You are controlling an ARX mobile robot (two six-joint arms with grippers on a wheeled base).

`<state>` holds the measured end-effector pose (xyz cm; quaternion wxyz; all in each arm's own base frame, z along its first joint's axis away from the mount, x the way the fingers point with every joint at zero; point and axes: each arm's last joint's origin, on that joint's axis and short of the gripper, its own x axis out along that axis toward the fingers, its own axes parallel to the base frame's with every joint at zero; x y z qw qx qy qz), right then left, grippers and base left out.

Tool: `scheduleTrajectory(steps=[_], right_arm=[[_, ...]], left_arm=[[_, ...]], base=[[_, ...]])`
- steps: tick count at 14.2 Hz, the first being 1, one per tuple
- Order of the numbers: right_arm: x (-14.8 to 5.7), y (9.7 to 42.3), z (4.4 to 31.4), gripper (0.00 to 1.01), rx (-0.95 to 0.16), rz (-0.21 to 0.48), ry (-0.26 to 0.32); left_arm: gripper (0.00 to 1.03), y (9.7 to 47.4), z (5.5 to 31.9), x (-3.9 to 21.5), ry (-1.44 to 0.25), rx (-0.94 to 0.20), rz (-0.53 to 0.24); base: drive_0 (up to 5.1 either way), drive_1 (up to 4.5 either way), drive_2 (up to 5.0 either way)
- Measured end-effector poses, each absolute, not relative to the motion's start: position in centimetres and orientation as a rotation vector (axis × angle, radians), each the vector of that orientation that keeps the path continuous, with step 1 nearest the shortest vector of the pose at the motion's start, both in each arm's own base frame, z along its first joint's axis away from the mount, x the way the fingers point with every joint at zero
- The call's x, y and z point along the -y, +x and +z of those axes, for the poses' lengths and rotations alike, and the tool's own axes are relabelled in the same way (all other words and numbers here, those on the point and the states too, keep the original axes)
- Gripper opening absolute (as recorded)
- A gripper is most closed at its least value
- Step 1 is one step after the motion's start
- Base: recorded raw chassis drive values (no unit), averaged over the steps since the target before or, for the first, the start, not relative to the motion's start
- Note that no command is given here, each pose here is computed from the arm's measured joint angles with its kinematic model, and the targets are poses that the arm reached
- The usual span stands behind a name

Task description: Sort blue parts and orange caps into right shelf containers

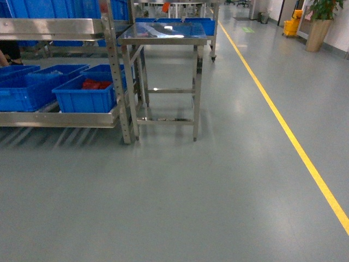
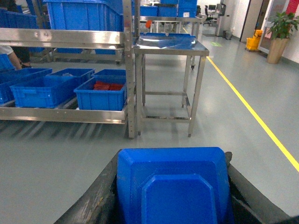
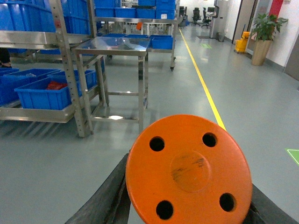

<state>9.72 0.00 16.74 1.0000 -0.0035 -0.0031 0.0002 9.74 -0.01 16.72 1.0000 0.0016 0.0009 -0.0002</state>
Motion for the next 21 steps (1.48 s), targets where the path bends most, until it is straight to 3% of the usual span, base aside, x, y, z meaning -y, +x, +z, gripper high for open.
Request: scheduleTrajectory(steps=[21], right_arm=[[0.0,9.72,16.69,0.44,0.001,0.0,-0.007]], left_arm=[[0.44,9.74,16.71,0.01,0.003,-0.002,0.0]], base=[[0.0,4.27,-4.3]])
